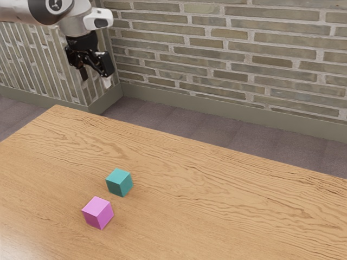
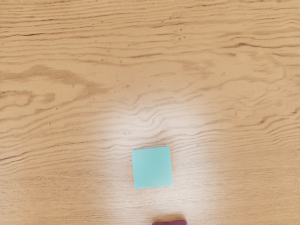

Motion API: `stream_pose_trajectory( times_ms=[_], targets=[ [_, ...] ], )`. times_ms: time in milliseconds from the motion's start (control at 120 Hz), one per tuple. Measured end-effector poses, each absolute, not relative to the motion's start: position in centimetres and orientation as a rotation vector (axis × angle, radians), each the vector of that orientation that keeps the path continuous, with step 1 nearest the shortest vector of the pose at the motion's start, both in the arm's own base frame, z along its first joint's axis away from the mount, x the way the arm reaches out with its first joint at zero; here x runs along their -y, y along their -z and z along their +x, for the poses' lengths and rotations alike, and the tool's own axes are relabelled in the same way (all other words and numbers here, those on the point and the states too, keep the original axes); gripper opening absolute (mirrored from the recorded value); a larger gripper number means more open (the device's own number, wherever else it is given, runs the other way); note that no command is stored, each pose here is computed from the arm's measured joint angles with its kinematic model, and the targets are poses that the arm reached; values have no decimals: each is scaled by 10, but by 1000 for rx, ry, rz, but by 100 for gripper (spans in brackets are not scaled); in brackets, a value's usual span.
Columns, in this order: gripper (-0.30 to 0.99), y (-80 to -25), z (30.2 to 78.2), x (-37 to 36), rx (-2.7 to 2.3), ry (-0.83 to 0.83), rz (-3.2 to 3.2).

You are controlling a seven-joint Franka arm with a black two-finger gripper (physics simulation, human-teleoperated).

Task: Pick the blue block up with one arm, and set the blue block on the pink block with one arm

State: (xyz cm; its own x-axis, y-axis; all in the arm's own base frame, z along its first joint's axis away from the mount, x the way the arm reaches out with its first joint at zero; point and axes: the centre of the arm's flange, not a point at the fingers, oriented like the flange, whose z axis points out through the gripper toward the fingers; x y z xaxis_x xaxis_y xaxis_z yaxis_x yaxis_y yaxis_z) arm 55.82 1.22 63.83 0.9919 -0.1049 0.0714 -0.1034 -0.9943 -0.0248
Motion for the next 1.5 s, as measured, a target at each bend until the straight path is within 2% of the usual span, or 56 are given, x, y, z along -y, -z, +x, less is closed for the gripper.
stream_pose_trajectory(
  times_ms=[142,233,283,450,533,667,883,1300,1500],
  targets=[
    [69,-642,561,-8,-202,146,-3106],
    [69,-632,555,-6,-216,97,-3102],
    [69,-601,532,-4,-237,23,-3112],
    [69,-444,436,-13,-235,-177,-3152],
    [69,-420,428,-13,-223,-173,-3161],
    [69,-387,450,-13,-218,-133,-3134],
    [69,-368,527,-28,-135,15,-3120],
    [69,-299,542,-25,36,-51,-3211],
    [69,-295,559,-26,49,-20,-3219]
  ],
)
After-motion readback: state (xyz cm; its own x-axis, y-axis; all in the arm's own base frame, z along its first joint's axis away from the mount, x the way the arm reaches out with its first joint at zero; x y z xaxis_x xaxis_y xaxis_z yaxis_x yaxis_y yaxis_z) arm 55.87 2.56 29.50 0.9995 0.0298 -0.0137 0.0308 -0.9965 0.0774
